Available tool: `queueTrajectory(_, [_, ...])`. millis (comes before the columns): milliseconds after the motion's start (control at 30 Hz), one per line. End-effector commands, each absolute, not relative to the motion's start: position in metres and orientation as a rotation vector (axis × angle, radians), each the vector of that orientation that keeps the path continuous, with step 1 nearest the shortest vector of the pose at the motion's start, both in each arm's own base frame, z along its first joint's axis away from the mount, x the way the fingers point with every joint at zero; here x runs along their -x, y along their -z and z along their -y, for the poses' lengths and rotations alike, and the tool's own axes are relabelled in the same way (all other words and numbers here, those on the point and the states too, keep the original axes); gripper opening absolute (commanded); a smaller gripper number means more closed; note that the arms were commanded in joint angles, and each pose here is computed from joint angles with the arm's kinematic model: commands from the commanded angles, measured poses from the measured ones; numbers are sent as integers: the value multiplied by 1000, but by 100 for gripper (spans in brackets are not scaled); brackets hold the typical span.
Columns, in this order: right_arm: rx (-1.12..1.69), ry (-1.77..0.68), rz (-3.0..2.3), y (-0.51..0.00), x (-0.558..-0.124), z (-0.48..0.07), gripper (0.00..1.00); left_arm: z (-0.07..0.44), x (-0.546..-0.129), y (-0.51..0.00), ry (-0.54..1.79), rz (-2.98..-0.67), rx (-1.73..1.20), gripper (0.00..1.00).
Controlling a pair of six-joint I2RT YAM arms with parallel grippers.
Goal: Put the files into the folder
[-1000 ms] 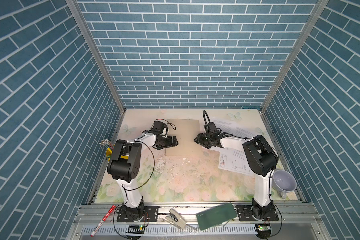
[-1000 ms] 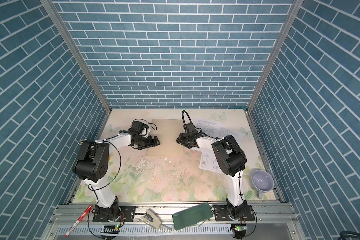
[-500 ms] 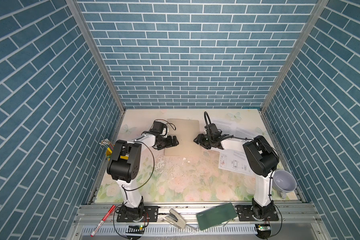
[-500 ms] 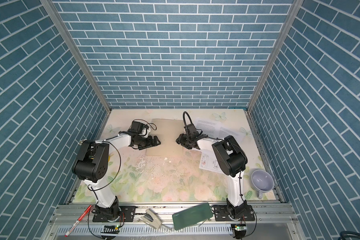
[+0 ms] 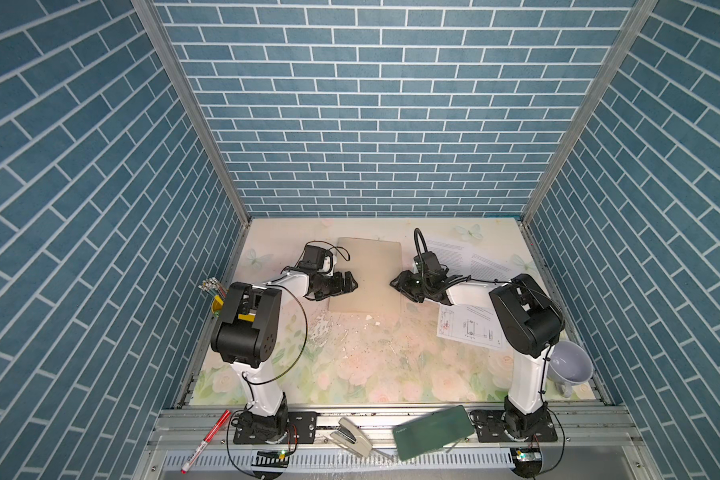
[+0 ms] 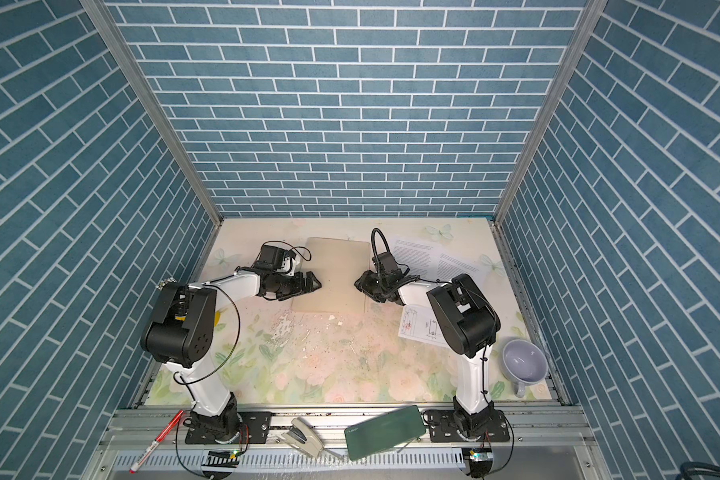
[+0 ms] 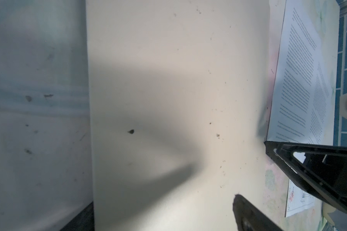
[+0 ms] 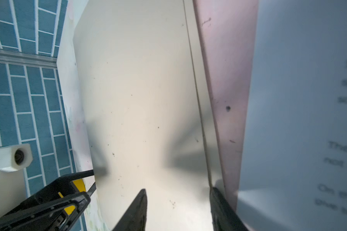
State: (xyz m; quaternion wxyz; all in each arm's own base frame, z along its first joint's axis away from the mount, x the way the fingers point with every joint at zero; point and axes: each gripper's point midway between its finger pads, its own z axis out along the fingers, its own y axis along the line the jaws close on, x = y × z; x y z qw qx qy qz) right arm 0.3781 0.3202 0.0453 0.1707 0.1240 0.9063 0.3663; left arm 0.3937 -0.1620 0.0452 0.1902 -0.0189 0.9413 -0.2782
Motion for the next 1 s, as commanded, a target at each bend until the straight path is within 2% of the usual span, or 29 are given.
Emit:
queueTrajectory(0, [-348,-1196,-2487,-76,-375,-332,47,171,-376,-39,868,-2680,53,100])
queueTrajectory(967, [-473,-1455,-2268,-110,-383,-330,38,169,-370,-46,895,-2600,34,100])
